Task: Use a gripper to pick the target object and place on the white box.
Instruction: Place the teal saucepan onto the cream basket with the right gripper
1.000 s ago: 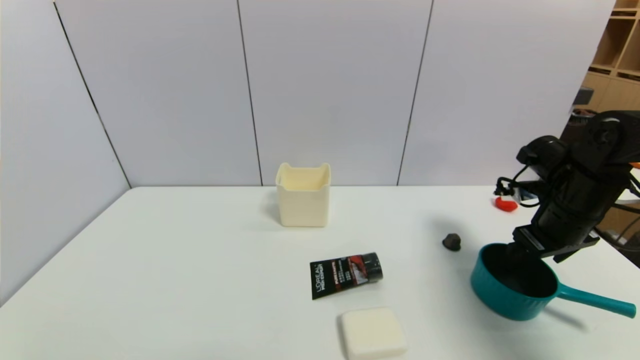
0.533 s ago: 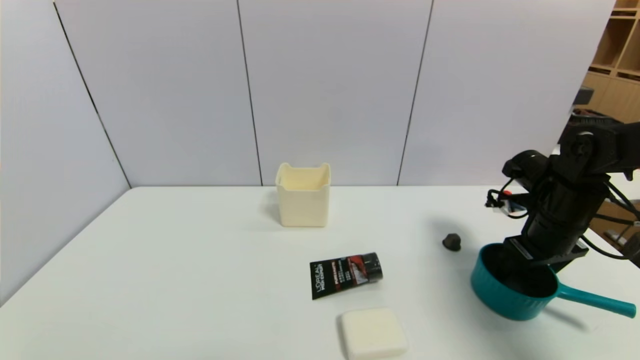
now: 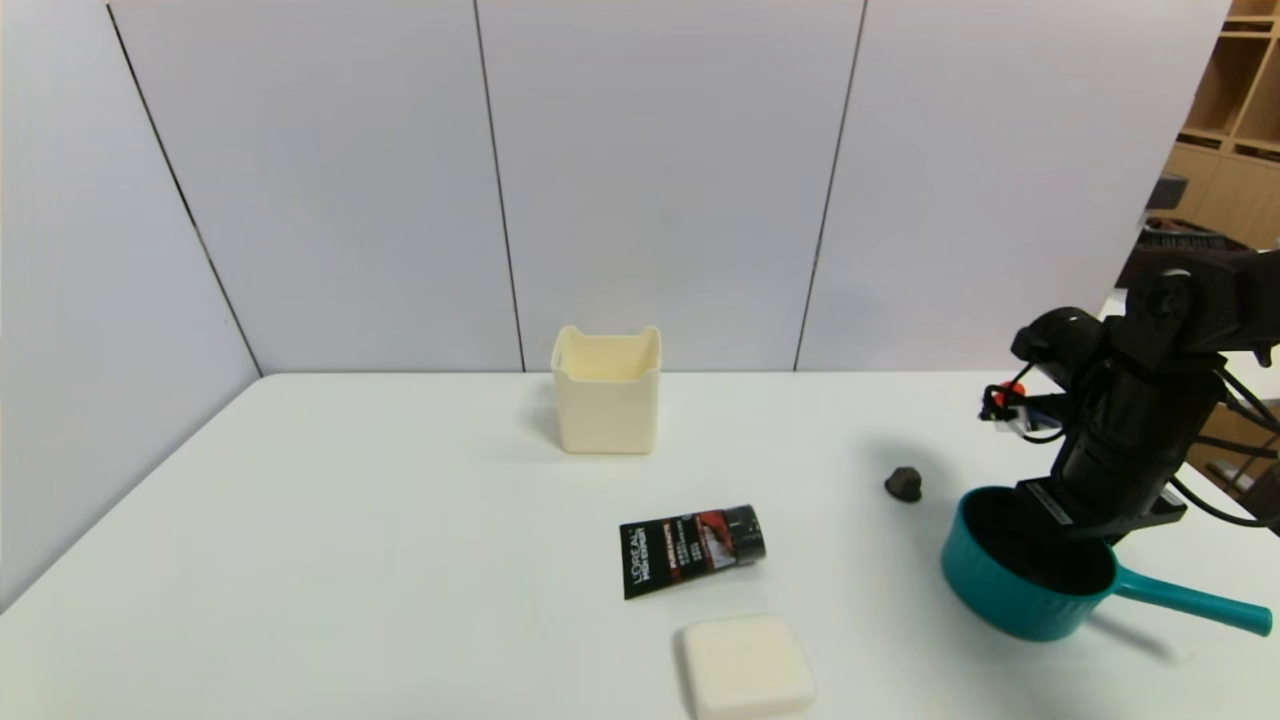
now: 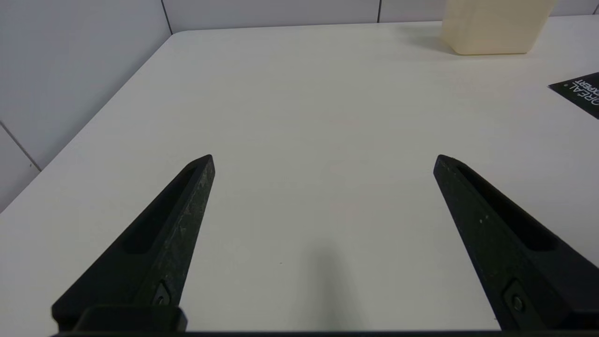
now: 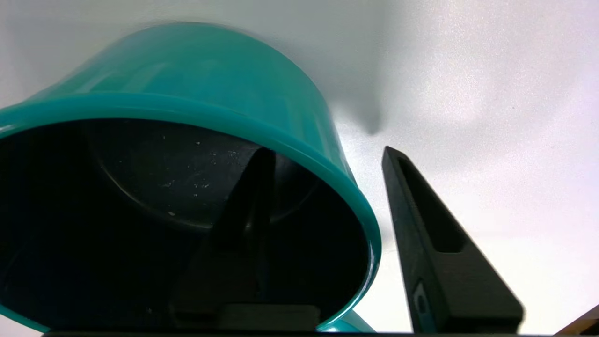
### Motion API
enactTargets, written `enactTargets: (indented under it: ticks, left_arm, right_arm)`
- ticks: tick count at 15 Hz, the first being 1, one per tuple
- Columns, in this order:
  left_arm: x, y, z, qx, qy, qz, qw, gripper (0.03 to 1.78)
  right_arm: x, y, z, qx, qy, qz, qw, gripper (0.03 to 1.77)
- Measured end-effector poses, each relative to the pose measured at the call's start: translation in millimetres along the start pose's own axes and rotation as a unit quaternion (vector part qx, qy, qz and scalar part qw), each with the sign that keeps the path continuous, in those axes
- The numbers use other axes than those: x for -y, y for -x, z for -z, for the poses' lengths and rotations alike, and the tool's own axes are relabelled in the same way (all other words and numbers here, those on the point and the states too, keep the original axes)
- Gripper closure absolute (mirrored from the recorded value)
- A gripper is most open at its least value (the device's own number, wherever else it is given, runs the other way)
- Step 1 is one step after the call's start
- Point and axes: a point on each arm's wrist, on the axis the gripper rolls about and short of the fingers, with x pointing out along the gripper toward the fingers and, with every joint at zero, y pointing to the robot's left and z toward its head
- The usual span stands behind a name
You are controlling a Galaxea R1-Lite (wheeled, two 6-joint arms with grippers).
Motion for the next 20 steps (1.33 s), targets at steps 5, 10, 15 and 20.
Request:
enactTargets:
  ticks: [5, 10, 15, 20]
  left_arm:
    - [0, 0, 0, 0.0, 0.0, 0.0, 1.0, 0.12]
    - [0, 0, 0, 0.0, 0.0, 0.0, 1.0, 0.12]
    - [0, 0, 0, 0.0, 0.0, 0.0, 1.0, 0.12]
    - [0, 0, 0, 0.0, 0.0, 0.0, 1.0, 0.12]
  right_arm:
    - [0, 3, 1, 0.006, -0.001, -0.001, 1.0, 1.67]
    - [-9, 24, 8, 0.043, 0.021, 0.0, 0.9989, 1.67]
    - [-11, 100, 19, 0.194, 0.101, 0.034, 0.9753, 1.67]
    - [-20, 192, 20, 0.372, 0.12, 0.122, 0.9124, 1.67]
